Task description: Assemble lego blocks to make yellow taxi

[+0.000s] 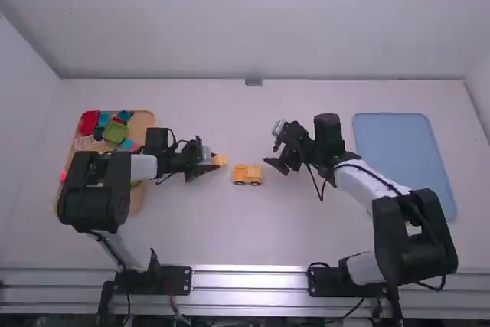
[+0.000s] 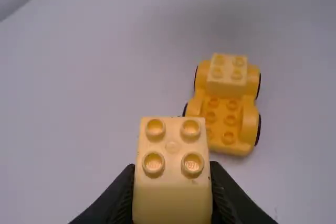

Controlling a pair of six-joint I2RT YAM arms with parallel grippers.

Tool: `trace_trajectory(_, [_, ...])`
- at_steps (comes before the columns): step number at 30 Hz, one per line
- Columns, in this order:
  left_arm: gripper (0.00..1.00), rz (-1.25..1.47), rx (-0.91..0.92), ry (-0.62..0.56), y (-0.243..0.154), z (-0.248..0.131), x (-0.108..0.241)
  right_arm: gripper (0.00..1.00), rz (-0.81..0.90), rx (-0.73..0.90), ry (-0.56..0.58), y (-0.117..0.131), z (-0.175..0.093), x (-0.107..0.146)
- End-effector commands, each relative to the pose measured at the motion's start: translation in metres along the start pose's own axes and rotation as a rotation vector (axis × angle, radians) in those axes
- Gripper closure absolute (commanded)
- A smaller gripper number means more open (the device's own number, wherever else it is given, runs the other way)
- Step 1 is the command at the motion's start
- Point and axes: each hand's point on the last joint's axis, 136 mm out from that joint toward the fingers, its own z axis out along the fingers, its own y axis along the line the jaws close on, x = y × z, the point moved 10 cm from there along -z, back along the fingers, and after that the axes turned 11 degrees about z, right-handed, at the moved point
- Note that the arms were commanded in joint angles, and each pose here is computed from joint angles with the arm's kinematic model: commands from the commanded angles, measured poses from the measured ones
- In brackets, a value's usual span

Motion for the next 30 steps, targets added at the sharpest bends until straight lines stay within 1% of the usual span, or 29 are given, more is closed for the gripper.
trace_trajectory(1, [0.78,0.014,0.025,-0.036,0.007,0.004,-0.014,0.01,0.020,-0.196,-0.079,0.019,0.006,0.036])
trace_trajectory(5, [0.79,0.048,0.080,-0.040,0.008,0.009,-0.023,0.01,-0.015,-0.225,-0.152,0.025,0.016,0.061])
trace_trajectory(6, [0.79,0.048,0.080,-0.040,0.008,0.009,-0.023,0.01,-0.015,-0.225,-0.152,0.025,0.016,0.061])
trace_trajectory(8, [0.81,0.085,0.129,-0.030,0.007,0.012,-0.029,0.01,0.042,-0.230,-0.163,0.019,0.028,0.074])
trace_trajectory(10, [0.83,0.089,0.150,-0.020,0.005,0.015,-0.032,0.01,0.052,-0.276,-0.177,0.016,0.035,0.080])
trace_trajectory(13, [0.86,0.092,0.177,0.000,0.002,0.022,-0.034,0.01,-0.024,-0.394,-0.232,0.016,0.049,0.087])
trace_trajectory(14, [0.87,0.097,0.181,0.001,0.002,0.024,-0.035,0.01,-0.030,-0.402,-0.232,0.015,0.053,0.088])
trace_trajectory(21, [0.87,0.093,0.197,0.000,-0.002,0.028,-0.036,0.01,-0.038,-0.352,-0.160,0.010,0.083,0.098])
trace_trajectory(26, [0.85,0.059,0.188,0.003,0.000,0.029,-0.033,0.01,-0.038,-0.324,-0.114,0.016,0.093,0.102])
trace_trajectory(29, [0.84,0.044,0.195,-0.003,0.000,0.038,-0.028,0.00,-0.049,-0.266,-0.057,0.020,0.102,0.105])
trace_trajectory(30, [0.84,0.044,0.196,-0.003,-0.001,0.038,-0.028,0.01,-0.049,-0.262,-0.053,0.020,0.103,0.105])
